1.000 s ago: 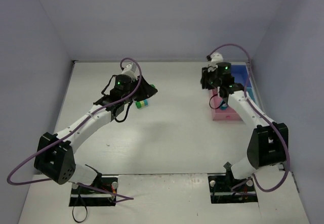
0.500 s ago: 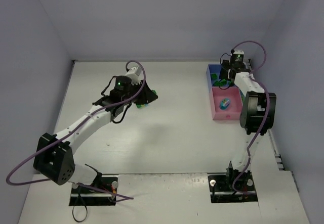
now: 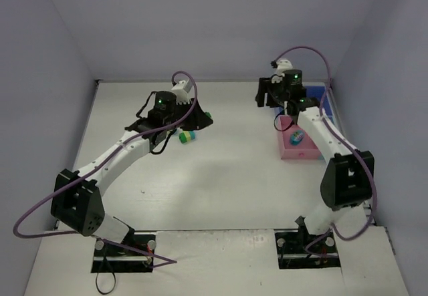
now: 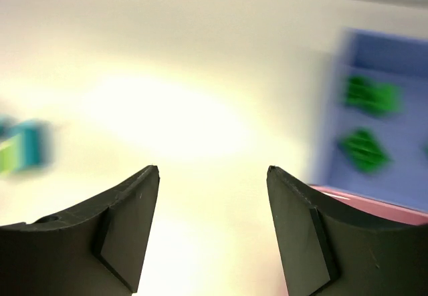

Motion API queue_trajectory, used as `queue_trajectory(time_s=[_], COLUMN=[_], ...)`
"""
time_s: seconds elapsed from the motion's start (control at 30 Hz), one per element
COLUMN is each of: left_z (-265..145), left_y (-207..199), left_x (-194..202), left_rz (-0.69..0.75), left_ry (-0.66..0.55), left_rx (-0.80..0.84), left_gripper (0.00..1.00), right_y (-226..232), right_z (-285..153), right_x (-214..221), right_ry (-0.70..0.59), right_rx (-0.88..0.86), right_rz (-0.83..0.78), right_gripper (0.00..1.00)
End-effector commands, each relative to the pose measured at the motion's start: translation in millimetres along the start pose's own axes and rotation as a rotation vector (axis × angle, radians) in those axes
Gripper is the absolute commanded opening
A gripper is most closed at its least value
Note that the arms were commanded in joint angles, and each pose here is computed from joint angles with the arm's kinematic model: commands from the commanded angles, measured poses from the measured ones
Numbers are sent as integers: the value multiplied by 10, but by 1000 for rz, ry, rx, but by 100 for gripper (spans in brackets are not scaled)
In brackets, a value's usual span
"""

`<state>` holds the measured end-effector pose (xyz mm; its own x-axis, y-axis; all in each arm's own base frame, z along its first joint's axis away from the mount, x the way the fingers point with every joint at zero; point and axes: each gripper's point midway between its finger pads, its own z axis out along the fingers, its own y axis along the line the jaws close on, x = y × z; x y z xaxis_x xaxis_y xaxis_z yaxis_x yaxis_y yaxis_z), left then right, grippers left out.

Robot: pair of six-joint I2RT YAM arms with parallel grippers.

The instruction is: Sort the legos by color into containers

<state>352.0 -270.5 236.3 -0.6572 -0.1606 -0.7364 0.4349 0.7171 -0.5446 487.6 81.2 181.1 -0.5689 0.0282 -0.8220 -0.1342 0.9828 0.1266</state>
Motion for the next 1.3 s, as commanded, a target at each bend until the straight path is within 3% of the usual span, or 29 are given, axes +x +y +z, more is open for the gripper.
queue_trajectory(time_s=[0.0, 0.13, 0.37, 0.6, 0.87, 1.27], left_z=[8, 39, -53, -131, -157, -190], left_y=[-339, -439, -570, -705, -781, -821], left_x=[-381, -445, -641, -680, -730, -675], left_rz=[-95, -255, -394, -472, -496, -533], left_ry=[-102, -114, -194, -199, -213, -196], left_rx=[130, 168, 225, 296, 342, 375], left_gripper=[0, 0, 1, 1, 0, 1], right_y=[982, 1616, 2068, 2243, 2419, 2390], right_z=[-558, -1022, -1354, -1492, -1512, -1422], right_x=[-310, -241, -53, -124, -184, -335], right_ry=[-171, -272, -307, -348, -369, -425], right_rx=[-310, -494, -655, -718, -760, -702], right_rz=[-145, -280, -355, -379, -386, -364], right_gripper=[62, 64, 66, 66, 59, 53])
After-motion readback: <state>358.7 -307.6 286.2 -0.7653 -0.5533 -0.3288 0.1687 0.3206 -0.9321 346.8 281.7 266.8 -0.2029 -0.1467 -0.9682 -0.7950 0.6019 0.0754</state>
